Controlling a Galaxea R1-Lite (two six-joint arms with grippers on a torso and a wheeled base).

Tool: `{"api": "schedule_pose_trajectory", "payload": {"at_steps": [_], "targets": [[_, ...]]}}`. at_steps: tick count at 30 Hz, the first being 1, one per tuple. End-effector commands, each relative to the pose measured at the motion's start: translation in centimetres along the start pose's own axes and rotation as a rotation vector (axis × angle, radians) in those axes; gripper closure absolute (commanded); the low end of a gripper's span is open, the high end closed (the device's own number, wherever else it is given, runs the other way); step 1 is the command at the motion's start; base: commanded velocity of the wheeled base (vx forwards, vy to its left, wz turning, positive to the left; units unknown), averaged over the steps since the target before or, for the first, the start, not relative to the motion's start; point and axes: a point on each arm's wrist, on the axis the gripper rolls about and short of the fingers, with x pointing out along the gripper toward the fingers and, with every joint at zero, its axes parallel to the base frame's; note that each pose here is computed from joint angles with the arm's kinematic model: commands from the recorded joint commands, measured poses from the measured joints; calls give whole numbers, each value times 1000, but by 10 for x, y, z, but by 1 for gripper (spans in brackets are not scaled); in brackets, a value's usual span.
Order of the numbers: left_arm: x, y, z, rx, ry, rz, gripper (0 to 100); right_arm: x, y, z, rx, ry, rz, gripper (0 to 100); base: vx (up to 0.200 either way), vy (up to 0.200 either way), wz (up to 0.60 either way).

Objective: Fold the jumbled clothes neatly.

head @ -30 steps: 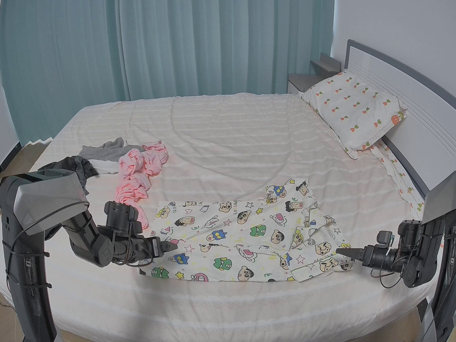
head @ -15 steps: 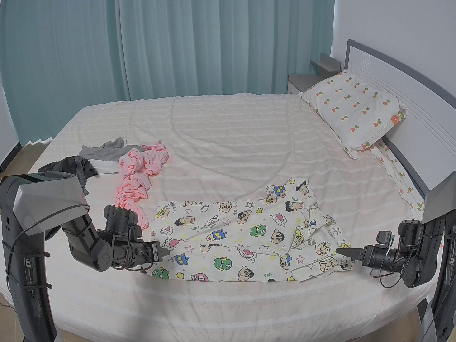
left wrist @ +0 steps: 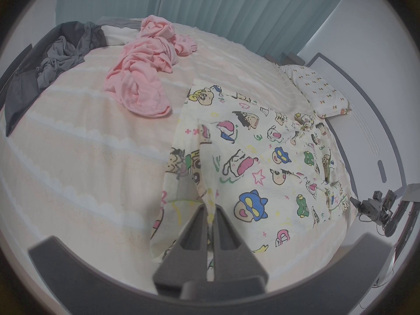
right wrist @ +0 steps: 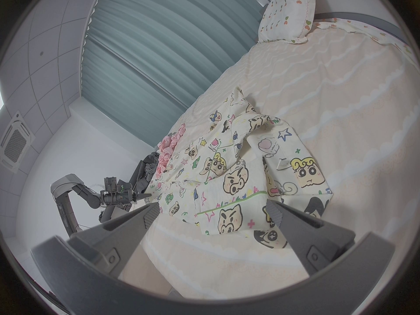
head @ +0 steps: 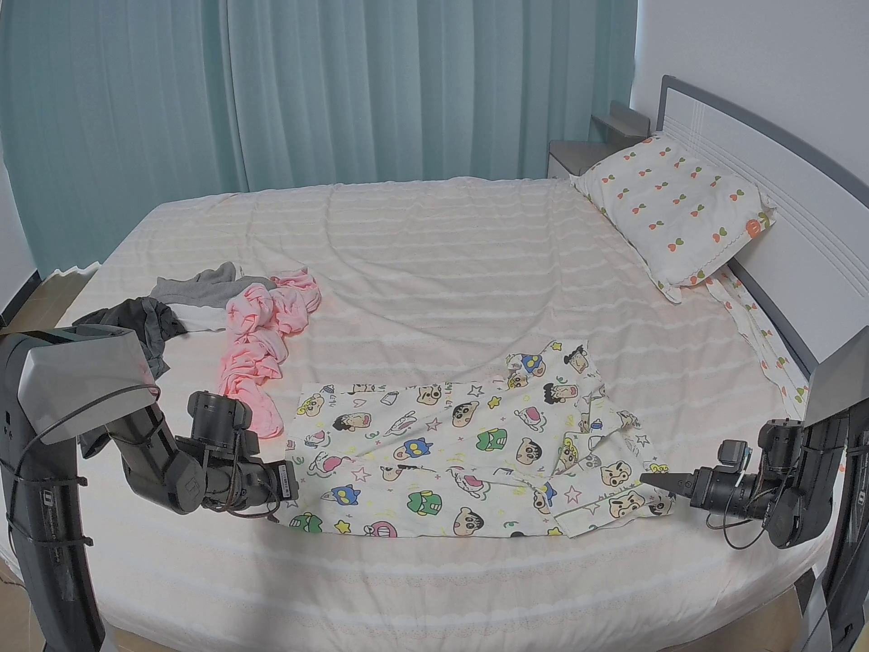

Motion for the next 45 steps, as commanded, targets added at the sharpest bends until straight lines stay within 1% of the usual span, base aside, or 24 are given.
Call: {"api": "schedule_pose_trajectory", "payload": {"at_steps": [1,7,11,19,20,23,26,29,32,34,37,42,45], "targets": [[-8,-3,-1,1,24,6,100,0,0,0,-6,-5,3,0,0,0,0],[-10,-1,0,-8,53,23,100,0,0,0,-6,-5,3,0,0,0,0],[-9,3,-1,7,60,35,100,0,1,0,-7,-4,4,0,0,0,0],[-3,4,3,11,49,44,100,0,1,0,-7,-4,4,0,0,0,0],[-2,4,3,10,51,47,0,0,0,0,-6,-5,3,0,0,0,0],[3,6,0,11,62,51,0,0,1,0,-7,-4,4,0,0,0,0],[5,5,7,14,36,43,0,1,0,-1,-4,-1,3,0,0,0,0],[6,-3,31,20,-46,11,0,1,-1,0,-4,-3,2,0,0,0,0],[8,-10,49,36,-106,-6,0,1,-1,0,-6,-3,3,0,0,0,0],[12,-12,56,46,-127,-14,0,1,-1,0,-5,-2,3,0,0,0,0],[22,-15,58,56,-131,-22,0,1,-1,-1,-4,-1,3,0,0,0,0],[34,-16,48,63,-92,-22,0,1,-1,-2,0,2,1,0,0,0,0],[37,-15,46,63,-84,-19,0,1,-1,-2,-1,3,1,0,0,0,0]]}}
